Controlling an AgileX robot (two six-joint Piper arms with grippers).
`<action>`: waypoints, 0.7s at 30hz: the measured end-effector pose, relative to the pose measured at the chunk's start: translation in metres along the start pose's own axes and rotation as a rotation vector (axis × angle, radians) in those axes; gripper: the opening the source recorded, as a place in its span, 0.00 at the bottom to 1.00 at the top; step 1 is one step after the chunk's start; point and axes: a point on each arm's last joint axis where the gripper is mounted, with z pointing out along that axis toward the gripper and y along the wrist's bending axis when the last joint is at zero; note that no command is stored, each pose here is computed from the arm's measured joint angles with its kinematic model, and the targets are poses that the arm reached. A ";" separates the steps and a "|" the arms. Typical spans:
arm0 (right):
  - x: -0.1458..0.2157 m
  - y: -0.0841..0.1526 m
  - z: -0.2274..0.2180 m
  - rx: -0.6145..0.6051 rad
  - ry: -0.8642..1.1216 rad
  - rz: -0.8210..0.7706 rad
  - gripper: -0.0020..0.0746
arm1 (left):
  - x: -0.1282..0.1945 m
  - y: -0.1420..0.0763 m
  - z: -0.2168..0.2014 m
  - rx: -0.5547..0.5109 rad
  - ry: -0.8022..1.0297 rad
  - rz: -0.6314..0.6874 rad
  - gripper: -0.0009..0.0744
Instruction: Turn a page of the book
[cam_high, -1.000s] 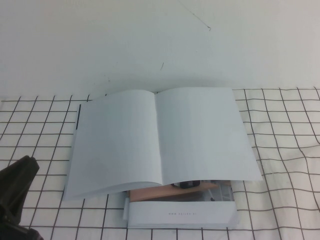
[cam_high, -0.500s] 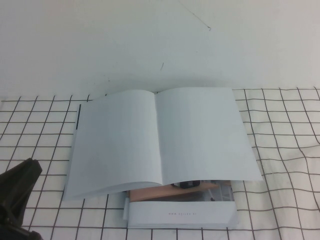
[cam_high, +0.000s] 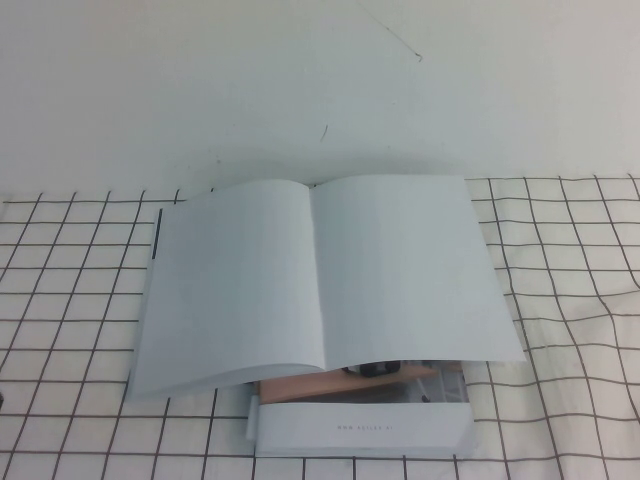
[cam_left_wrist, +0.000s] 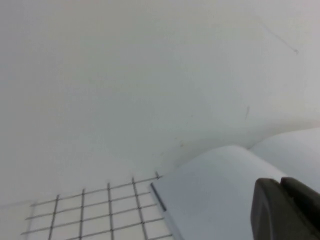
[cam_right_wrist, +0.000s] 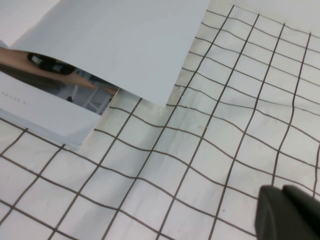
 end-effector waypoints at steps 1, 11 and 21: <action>0.000 0.000 0.000 0.000 0.000 0.000 0.02 | 0.008 0.001 -0.003 -0.023 0.007 0.006 0.01; 0.000 0.000 0.000 -0.002 0.000 0.003 0.02 | 0.030 0.000 -0.017 -0.093 0.070 0.150 0.01; 0.000 0.000 0.000 -0.004 -0.002 0.004 0.02 | 0.035 -0.005 -0.017 -0.040 0.127 0.114 0.01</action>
